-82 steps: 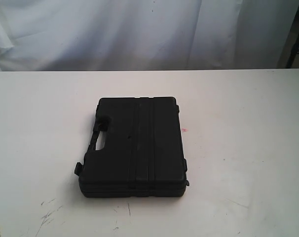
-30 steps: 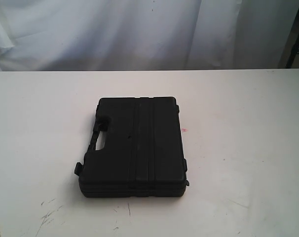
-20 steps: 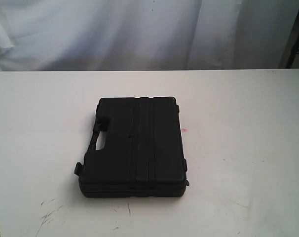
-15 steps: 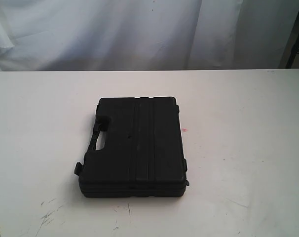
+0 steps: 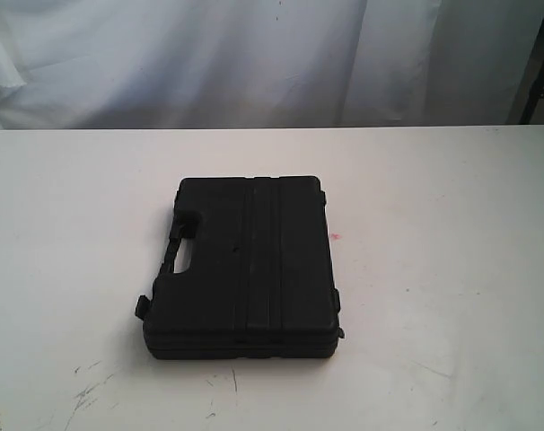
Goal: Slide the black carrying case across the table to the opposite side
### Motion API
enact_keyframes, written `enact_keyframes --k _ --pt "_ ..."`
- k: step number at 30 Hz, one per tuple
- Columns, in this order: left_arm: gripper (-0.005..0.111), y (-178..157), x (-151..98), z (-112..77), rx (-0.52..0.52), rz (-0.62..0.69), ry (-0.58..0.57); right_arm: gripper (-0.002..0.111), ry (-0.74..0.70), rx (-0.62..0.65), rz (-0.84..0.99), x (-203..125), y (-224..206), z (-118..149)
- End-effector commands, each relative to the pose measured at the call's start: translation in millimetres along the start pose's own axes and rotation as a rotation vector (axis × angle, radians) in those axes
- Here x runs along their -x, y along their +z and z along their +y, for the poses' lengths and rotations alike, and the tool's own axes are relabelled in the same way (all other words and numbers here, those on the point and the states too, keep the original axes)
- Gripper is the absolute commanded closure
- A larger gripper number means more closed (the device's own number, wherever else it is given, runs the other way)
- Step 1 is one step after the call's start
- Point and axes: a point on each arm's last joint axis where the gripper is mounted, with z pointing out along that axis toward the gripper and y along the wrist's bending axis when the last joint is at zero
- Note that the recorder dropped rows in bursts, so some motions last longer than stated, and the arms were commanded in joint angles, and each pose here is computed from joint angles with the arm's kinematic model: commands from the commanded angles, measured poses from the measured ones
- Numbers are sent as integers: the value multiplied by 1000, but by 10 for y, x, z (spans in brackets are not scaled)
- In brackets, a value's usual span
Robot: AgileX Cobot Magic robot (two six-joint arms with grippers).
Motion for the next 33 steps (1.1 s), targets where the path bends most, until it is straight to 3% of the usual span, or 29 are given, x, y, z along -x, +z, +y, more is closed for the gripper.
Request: enact_keyframes --k 1,7,15,20,26,31,33 --pt "107 2 256 -51 -14 7 -53 108 -8 -8 -2 -9 0 -6" --pt "107 228 674 -143 -17 135 -57 108 -8 -8 -2 -9 0 -6" --pt "107 920 1038 -279 -6 582 -66 108 -8 -8 -2 -9 0 -6" --pt "107 1332 947 -310 -22 849 -23 108 -8 -8 -2 -9 0 -6" --pt "107 1673 652 -294 -62 959 33 108 0 -8 -2 -9 0 -6" --pt "107 1790 485 -315 -73 1014 -45 108 0 -8 -2 -9 0 -6" --pt "107 1851 370 -355 -126 1064 -68 108 0 -8 -2 -9 0 -6"
